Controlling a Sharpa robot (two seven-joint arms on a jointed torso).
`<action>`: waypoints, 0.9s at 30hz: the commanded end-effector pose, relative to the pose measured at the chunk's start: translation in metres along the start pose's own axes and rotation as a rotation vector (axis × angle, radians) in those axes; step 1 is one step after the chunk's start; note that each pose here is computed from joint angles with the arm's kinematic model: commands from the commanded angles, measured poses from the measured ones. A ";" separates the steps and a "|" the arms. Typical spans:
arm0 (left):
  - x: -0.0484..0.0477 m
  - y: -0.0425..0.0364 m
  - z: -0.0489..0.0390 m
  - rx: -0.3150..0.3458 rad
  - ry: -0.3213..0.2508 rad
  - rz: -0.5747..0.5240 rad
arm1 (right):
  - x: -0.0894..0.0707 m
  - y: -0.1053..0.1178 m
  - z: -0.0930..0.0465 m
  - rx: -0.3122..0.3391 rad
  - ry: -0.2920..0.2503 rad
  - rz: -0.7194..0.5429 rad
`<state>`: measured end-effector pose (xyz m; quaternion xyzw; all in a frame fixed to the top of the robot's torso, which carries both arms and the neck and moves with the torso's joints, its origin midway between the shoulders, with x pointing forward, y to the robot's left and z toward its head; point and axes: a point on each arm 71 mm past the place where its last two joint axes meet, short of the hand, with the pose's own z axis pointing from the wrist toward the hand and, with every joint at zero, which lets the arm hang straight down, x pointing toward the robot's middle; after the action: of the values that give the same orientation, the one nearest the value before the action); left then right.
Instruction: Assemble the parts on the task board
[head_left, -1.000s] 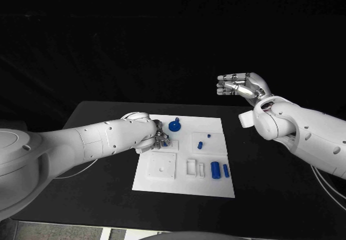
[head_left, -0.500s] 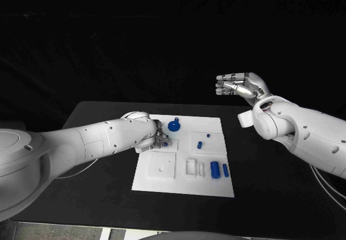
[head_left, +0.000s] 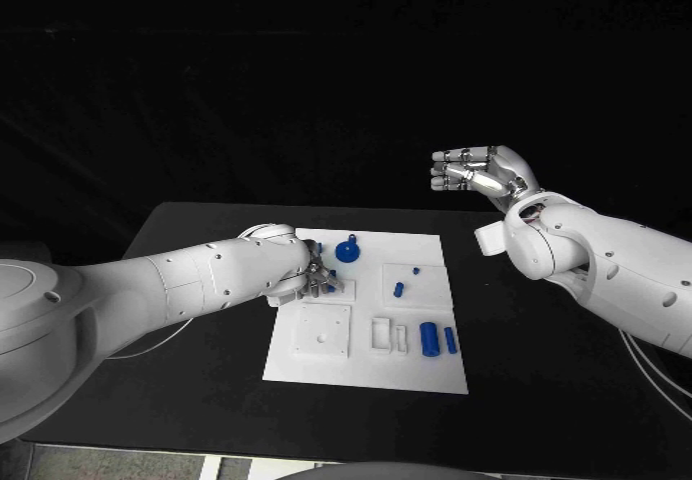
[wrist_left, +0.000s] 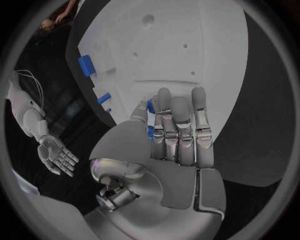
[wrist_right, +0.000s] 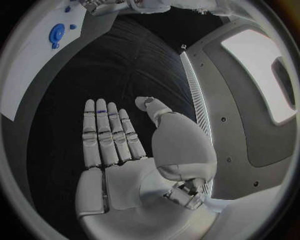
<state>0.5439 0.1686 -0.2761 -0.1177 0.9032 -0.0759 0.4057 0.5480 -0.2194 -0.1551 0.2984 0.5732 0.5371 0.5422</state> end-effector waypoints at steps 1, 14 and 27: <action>-0.0002 0.0011 -0.0005 0.013 -0.002 -0.008 | 0.001 0.000 0.000 -0.008 0.017 -0.002; -0.0046 0.0055 -0.0068 0.026 0.056 -0.140 | 0.003 -0.005 -0.002 0.002 0.020 0.001; -0.0355 0.0110 -0.0161 0.111 0.164 -0.281 | 0.003 -0.008 -0.002 0.009 0.024 0.001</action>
<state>0.5539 0.1927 -0.2442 -0.2179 0.8933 -0.1523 0.3625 0.5479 -0.2211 -0.1638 0.3032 0.5780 0.5331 0.5384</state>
